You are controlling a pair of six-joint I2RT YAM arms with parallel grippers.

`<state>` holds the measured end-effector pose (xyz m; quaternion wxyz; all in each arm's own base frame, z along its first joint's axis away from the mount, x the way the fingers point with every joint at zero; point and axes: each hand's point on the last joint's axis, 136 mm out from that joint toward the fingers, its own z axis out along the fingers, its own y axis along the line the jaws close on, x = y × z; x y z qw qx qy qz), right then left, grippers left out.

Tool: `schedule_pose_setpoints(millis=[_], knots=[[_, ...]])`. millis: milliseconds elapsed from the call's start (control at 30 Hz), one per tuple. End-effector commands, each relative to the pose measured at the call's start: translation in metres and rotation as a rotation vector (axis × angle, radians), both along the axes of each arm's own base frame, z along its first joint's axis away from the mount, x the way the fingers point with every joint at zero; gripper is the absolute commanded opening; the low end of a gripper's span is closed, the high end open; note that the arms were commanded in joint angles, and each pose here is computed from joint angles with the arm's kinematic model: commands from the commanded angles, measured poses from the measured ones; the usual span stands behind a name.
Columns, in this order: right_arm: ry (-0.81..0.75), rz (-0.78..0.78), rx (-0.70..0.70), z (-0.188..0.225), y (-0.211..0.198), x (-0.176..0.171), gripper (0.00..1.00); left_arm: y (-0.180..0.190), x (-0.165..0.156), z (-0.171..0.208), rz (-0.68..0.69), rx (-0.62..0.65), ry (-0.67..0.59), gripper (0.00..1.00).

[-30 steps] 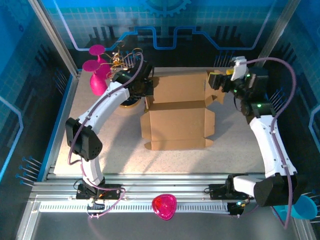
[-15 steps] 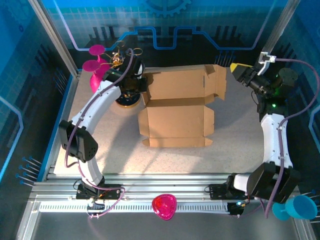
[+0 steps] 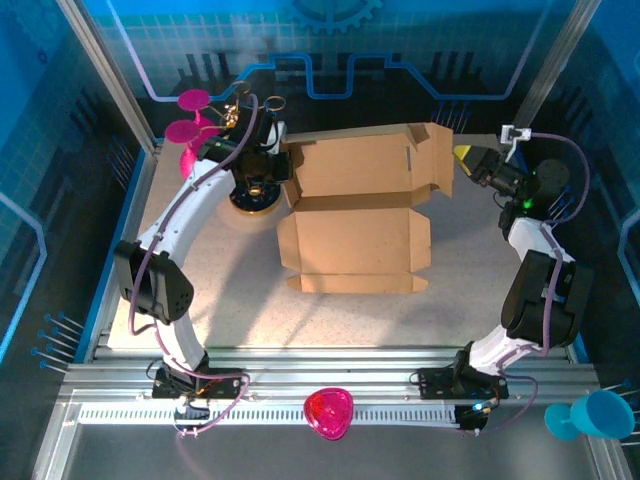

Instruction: Fold the paper box

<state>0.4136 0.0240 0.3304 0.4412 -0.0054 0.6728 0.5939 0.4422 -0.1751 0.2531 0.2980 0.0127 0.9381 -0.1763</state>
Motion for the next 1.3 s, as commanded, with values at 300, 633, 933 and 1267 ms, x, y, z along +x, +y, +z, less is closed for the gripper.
schedule_pose_setpoints(millis=[300, 633, 933, 1267], knots=[[-0.090, 0.118, -0.086, 0.012, 0.039, -0.023, 0.46, -0.004, 0.002, 0.008, -0.011, -0.041, -0.011, 0.00], [-0.106, 0.110, -0.117, 0.018, 0.051, -0.037, 0.53, -0.003, 0.003, 0.007, -0.006, -0.035, -0.008, 0.00], [-0.067, 0.129, -0.218, 0.001, 0.072, -0.044, 0.56, -0.006, 0.001, 0.009, -0.018, -0.044, -0.009, 0.00], [-0.087, 0.102, -0.327, 0.004, 0.084, -0.046, 0.59, -0.009, -0.002, 0.009, -0.023, -0.031, -0.011, 0.00]])
